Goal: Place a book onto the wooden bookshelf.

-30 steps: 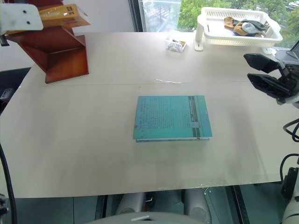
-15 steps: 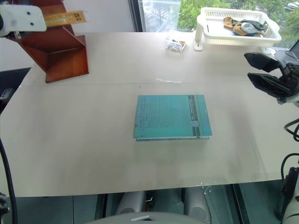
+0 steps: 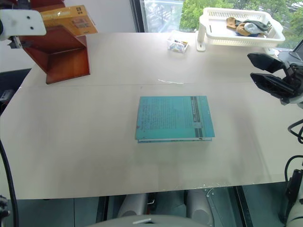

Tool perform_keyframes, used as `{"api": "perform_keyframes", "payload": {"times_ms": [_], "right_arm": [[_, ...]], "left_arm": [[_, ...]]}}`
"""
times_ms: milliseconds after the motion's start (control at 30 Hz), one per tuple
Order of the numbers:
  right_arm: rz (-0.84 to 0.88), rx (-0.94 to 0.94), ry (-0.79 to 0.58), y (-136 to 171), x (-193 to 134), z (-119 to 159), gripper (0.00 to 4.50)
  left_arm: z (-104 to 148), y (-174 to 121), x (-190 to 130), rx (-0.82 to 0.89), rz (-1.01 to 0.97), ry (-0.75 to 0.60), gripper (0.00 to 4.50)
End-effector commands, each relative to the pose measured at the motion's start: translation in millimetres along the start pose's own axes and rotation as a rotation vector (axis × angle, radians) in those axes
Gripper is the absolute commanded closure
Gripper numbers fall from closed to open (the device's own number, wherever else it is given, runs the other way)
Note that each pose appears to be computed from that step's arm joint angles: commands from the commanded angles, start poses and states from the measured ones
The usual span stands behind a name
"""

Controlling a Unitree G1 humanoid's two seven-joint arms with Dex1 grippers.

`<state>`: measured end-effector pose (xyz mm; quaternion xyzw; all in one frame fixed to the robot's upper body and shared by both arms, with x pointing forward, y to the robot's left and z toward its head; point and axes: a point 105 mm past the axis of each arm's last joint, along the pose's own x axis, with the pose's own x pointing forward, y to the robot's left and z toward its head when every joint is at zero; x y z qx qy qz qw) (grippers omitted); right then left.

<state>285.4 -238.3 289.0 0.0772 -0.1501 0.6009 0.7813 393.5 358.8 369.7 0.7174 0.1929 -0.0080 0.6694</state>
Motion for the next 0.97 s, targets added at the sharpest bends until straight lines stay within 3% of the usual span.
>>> {"api": "perform_keyframes", "payload": {"times_ms": [33,67,167,267,333,467,567,700,833,967], "right_arm": [[0.003,-0.057,0.006,4,-1,13,0.0],[-0.001,-0.055,0.015,5,-2,12,0.0],[-0.037,-0.041,0.039,10,-13,11,0.0],[-0.084,-0.015,0.122,13,-26,-1,0.0],[-0.115,0.006,0.192,16,-35,-14,0.0],[-0.193,0.026,0.355,18,-54,-43,0.0],[-0.303,-0.018,0.441,8,-72,-62,0.0],[-0.413,-0.049,0.549,3,-99,-86,0.0],[-0.456,-0.094,0.66,6,-119,-109,0.0],[-0.466,-0.102,0.665,10,-124,-113,0.0]], "left_arm": [[-6,12,-12,-0.07,0.058,-0.055,0.06],[1,13,-15,-0.121,0.049,-0.126,0.06],[52,13,-36,-0.418,-0.073,-0.581,0.06],[75,-5,-56,-0.556,-0.184,-0.795,0.06],[84,-28,-65,-0.655,-0.27,-0.86,0.06],[97,-100,-71,-0.794,-0.472,-0.857,0.06],[101,-159,-76,-0.757,-0.562,-0.823,0.06],[96,-219,-74,-0.927,-0.682,-0.772,0.06],[95,-246,-70,-1.036,-0.682,-0.734,0.06],[99,-254,-71,-1.054,-0.687,-0.738,0.06]]}}
